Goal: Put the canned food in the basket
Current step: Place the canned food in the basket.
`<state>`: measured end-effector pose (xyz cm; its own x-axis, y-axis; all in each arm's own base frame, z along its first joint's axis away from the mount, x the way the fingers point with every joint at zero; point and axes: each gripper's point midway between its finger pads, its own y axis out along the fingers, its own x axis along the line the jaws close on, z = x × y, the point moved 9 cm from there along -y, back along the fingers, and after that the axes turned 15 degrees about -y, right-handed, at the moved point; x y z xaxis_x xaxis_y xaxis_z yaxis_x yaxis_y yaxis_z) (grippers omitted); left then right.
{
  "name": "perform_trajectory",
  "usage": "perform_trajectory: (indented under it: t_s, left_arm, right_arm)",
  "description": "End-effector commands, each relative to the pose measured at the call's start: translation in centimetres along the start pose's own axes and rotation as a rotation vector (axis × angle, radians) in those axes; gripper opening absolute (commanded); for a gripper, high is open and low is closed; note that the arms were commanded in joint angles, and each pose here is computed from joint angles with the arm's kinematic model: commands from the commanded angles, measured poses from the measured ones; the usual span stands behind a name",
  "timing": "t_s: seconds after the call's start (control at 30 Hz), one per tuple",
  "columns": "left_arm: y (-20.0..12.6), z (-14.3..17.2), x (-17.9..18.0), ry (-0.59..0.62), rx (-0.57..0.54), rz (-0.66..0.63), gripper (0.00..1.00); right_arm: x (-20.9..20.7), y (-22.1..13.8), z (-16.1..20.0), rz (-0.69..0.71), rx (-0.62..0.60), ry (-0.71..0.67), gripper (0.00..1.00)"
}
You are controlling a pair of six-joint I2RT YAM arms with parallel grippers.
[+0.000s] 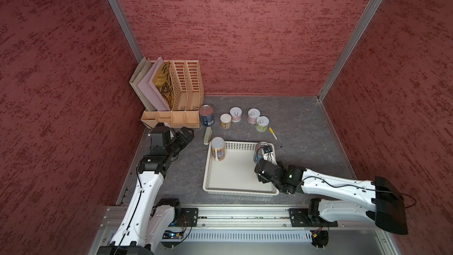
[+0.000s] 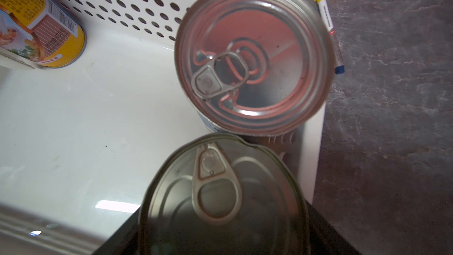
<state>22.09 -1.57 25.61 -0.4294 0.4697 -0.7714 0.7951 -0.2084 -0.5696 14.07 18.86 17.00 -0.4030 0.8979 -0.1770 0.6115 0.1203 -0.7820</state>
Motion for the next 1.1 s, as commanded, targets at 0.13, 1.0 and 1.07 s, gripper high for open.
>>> perform_trajectory:
  t_s: [0.13, 1.0, 1.07]
  left_arm:
    - [0.1, 0.3, 0.2, 0.024, 0.002, 0.035, 1.0]
    - [1.7, 0.2, 0.7, 0.005, 0.041, -0.022, 1.0]
    - [1.9, 0.3, 0.4, 0.018, 0.057, 0.001, 1.0]
  right_arm:
    - [-1.4, -0.1, -0.4, 0.1, -0.037, 0.02, 0.53]
    - [-1.1, -1.9, -3.2, 0.067, -0.1, 0.013, 0.98]
    - [-1.3, -3.2, -4.5, 0.058, -0.13, 0.011, 0.98]
